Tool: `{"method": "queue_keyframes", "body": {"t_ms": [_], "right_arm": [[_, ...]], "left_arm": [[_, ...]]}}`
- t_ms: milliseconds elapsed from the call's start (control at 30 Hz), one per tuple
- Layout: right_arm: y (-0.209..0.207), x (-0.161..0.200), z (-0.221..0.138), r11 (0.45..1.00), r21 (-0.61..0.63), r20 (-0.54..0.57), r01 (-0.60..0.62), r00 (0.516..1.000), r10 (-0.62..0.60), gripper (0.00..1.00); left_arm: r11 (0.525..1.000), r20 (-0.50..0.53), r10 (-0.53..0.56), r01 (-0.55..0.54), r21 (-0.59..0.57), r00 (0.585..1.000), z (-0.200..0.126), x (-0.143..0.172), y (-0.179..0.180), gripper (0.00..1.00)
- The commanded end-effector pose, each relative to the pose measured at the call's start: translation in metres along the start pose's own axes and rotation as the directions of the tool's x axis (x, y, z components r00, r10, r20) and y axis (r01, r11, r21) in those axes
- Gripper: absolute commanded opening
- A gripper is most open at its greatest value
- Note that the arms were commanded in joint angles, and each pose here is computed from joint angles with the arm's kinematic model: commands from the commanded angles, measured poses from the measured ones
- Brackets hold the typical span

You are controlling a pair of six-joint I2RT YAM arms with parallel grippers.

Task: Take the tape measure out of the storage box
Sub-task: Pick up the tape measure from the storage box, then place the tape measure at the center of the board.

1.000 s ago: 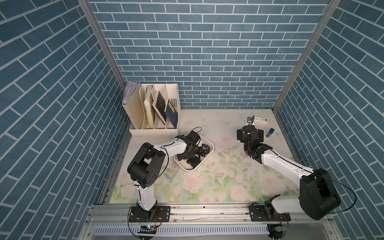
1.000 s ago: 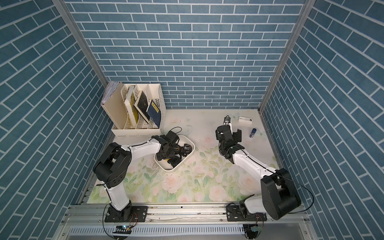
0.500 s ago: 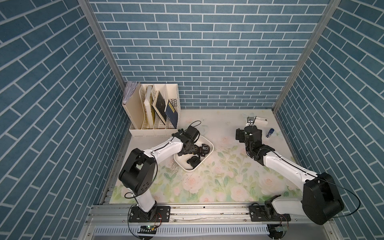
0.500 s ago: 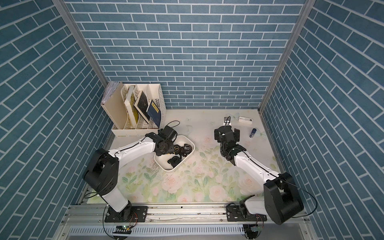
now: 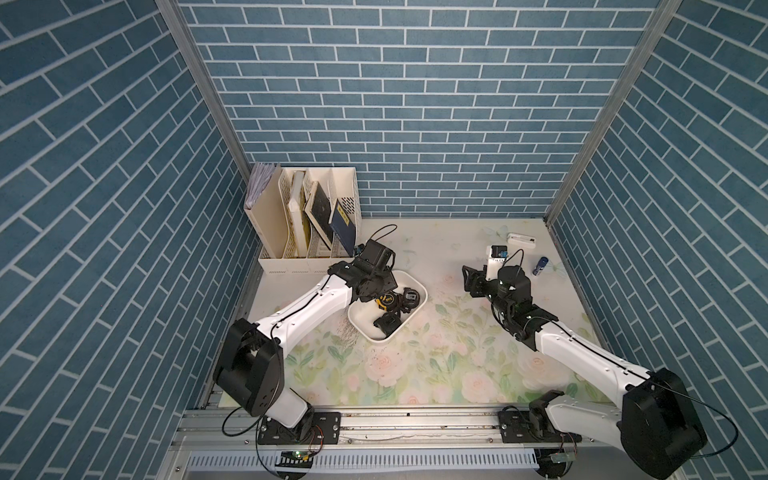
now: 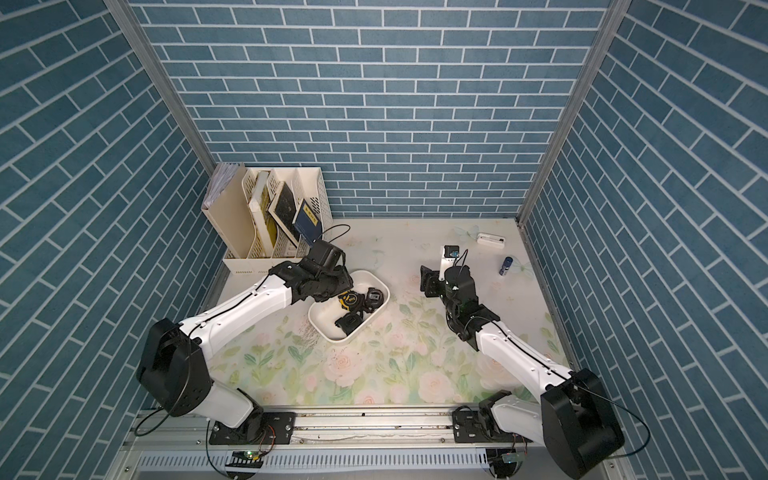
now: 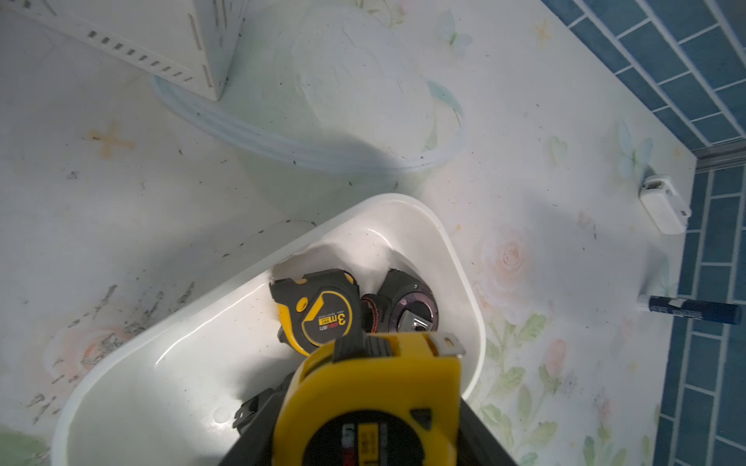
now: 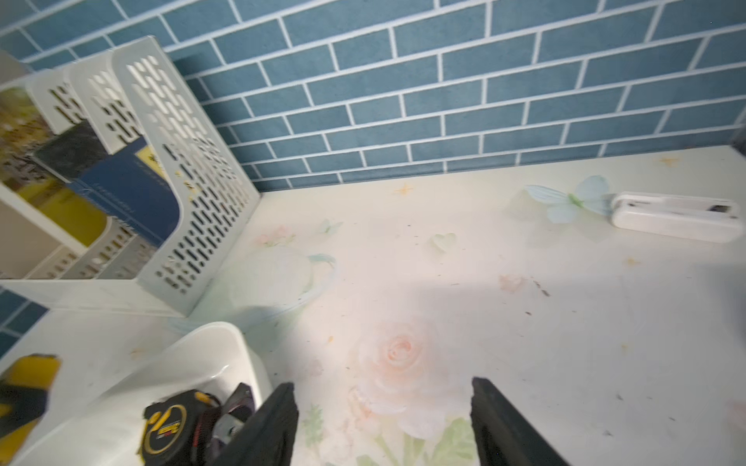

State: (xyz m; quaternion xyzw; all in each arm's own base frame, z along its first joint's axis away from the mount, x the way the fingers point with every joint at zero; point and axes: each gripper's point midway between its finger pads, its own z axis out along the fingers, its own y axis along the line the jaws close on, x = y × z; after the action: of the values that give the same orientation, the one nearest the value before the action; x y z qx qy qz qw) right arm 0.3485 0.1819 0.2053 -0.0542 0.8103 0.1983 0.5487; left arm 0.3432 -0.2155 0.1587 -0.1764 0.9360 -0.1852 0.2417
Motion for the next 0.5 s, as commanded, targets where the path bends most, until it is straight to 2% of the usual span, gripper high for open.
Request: {"method": "queue_keyframes", "body": {"t_ms": [0, 233, 467], "right_arm": [[0.036, -0.017, -0.002, 0.988, -0.155, 0.054, -0.028, 0.998, 0.037, 0.67], [0.079, -0.019, -0.001, 0.952, -0.306, 0.085, 0.018, 0.996, 0.008, 0.68], [0.118, -0.018, -0.006, 0.898, -0.439, 0.127, 0.032, 0.992, 0.026, 0.69]], "left_arm": [[0.993, 0.045, -0.041, 0.035, 0.110, 0.998, -0.018, -0.018, -0.027, 0.00], [0.957, 0.024, -0.098, 0.087, 0.277, 0.995, -0.032, -0.021, -0.062, 0.00], [0.917, -0.016, -0.156, 0.151, 0.369, 0.988, -0.035, -0.020, -0.081, 0.00]]}}
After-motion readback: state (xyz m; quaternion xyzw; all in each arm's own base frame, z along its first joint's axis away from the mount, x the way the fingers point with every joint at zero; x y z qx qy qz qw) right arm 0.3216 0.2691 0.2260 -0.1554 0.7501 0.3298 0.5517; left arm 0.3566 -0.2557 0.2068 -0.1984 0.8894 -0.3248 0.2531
